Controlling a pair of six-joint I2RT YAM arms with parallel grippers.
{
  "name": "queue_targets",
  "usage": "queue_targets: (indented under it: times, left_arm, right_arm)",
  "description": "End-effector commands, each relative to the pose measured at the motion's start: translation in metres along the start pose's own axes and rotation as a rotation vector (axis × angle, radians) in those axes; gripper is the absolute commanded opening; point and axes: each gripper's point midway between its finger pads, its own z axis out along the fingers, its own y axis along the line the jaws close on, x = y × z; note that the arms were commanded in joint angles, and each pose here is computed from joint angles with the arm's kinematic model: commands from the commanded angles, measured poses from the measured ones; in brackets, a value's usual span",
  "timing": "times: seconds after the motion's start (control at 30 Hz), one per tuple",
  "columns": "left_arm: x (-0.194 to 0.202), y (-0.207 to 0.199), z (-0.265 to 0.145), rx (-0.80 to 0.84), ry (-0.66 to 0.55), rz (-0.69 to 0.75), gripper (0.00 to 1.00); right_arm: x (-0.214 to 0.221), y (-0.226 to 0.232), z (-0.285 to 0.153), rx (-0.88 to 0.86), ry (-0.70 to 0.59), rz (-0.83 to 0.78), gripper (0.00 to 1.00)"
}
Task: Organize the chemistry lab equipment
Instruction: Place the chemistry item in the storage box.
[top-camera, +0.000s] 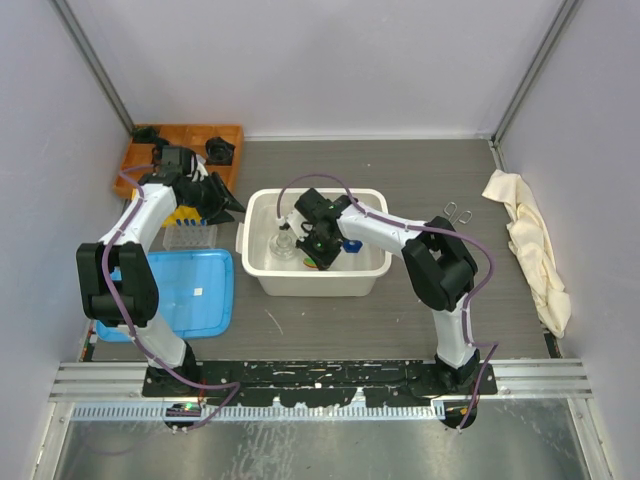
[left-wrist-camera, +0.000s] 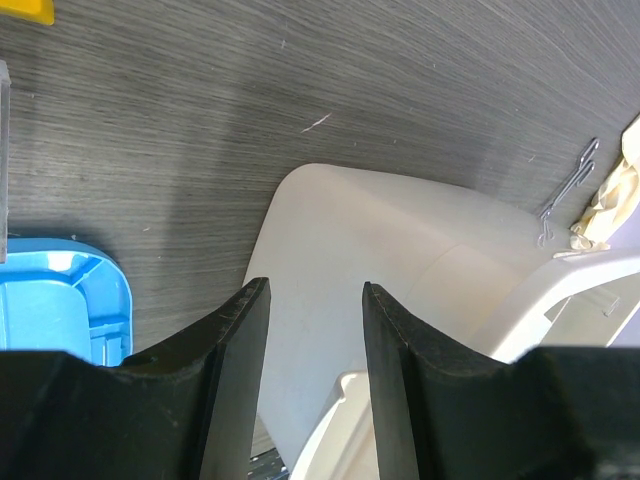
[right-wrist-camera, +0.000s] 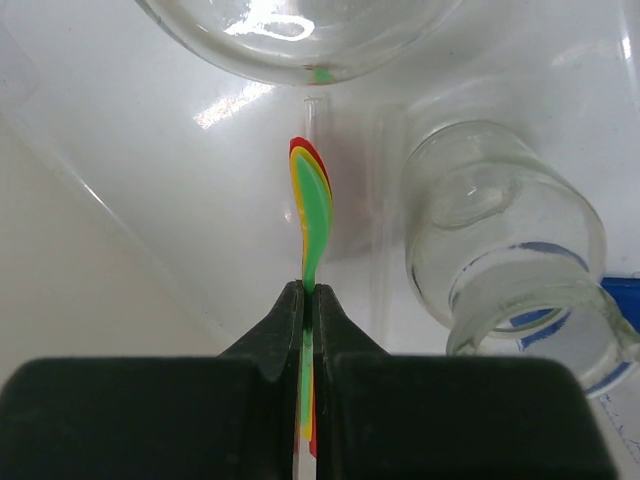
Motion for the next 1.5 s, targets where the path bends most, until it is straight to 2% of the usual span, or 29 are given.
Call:
queue_targets:
  times: [0.0, 0.4, 0.8, 1.13, 1.3, 1.47]
  left_arm:
    - [-0.005, -0.01, -0.005, 0.043, -0.021, 0.03, 0.43]
    - [-0.009, -0.015, -0.007, 0.058, -0.026, 0.036, 0.43]
    - [-0.006, -0.014, -0.009, 0.057, -0.025, 0.035, 0.43]
    - [-0.003, -0.014, -0.011, 0.056, -0.026, 0.033, 0.43]
    - [-0.002, -0.013, -0.012, 0.056, -0.029, 0.034, 0.43]
    - [-0.002, -0.013, -0.012, 0.057, -0.034, 0.027, 0.43]
  right_arm:
    - [-0.015, 0.001, -0.004, -0.006, -0.036, -0.009, 0.07]
    - [-0.011, 0.002, 0.0, -0.015, -0.011, -0.002, 0.12]
    - [-0.009, 0.004, -0.002, -0.021, -0.011, 0.003, 0.24]
    - [-0.009, 0.006, -0.009, -0.02, -0.028, 0.004, 0.25]
    - [-0.02, 0.004, -0.035, 0.013, -0.087, -0.01, 0.25]
    - [-0.05, -0.008, -0.093, 0.125, -0.214, -0.012, 0.25]
